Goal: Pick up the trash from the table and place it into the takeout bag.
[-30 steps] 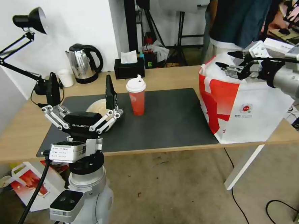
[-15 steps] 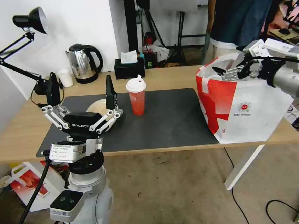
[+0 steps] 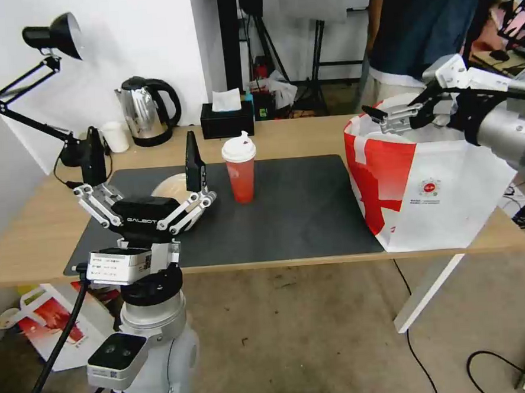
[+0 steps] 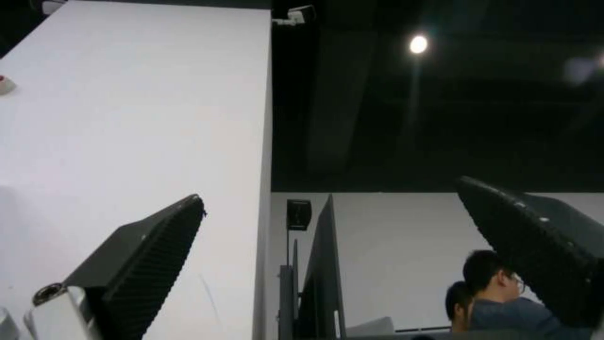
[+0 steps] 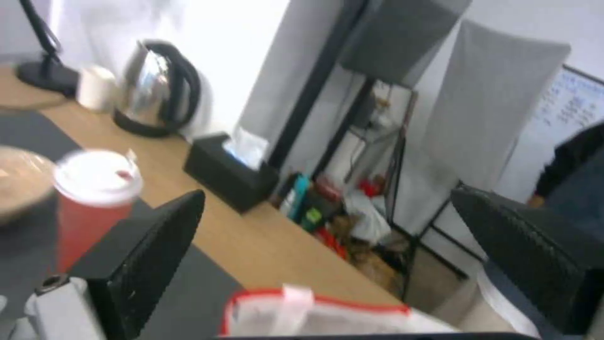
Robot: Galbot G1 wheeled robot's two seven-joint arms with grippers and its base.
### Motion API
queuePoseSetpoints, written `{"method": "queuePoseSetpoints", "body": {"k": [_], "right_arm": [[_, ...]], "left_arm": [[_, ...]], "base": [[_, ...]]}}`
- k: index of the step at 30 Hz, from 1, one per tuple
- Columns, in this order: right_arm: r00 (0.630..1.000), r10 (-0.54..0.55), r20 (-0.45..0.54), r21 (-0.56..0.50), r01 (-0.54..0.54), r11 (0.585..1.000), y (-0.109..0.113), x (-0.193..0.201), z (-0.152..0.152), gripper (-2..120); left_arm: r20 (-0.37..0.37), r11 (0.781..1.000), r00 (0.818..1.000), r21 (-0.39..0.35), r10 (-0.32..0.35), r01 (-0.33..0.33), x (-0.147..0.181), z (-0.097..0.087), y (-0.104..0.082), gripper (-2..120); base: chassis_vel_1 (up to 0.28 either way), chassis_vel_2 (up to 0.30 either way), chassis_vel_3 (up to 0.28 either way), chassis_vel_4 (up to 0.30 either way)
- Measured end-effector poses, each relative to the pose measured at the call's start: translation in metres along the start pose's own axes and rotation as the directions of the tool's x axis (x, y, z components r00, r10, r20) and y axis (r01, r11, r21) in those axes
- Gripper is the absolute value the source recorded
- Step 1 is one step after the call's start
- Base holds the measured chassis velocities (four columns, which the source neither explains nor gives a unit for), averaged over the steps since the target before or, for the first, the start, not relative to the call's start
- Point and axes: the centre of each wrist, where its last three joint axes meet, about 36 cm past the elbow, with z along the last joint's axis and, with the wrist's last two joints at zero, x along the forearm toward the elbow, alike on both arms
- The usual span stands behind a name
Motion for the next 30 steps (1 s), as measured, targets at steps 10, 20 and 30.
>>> {"method": "queuePoseSetpoints", "body": {"k": [10,20,30], "right_arm": [[0.989,-0.077,0.123,0.006,0.076,0.997,0.024,0.011,-0.025,100],[0.952,-0.190,0.242,-0.055,0.209,0.976,0.062,0.009,0.002,100],[0.932,-0.268,0.243,-0.090,0.297,0.951,0.096,0.009,0.029,100]], "left_arm": [[-0.003,1.000,1.000,-0.011,-0.002,0.001,0.001,-0.001,0.003,100],[-0.005,1.000,1.000,-0.018,-0.004,0.003,0.001,-0.003,0.004,100],[-0.009,1.000,1.000,-0.019,-0.005,0.005,0.003,-0.005,0.004,100]], "base": [[0.000,0.000,0.000,0.000],[0.000,0.000,0.000,0.000],[0.000,0.000,0.000,0.000]]}}
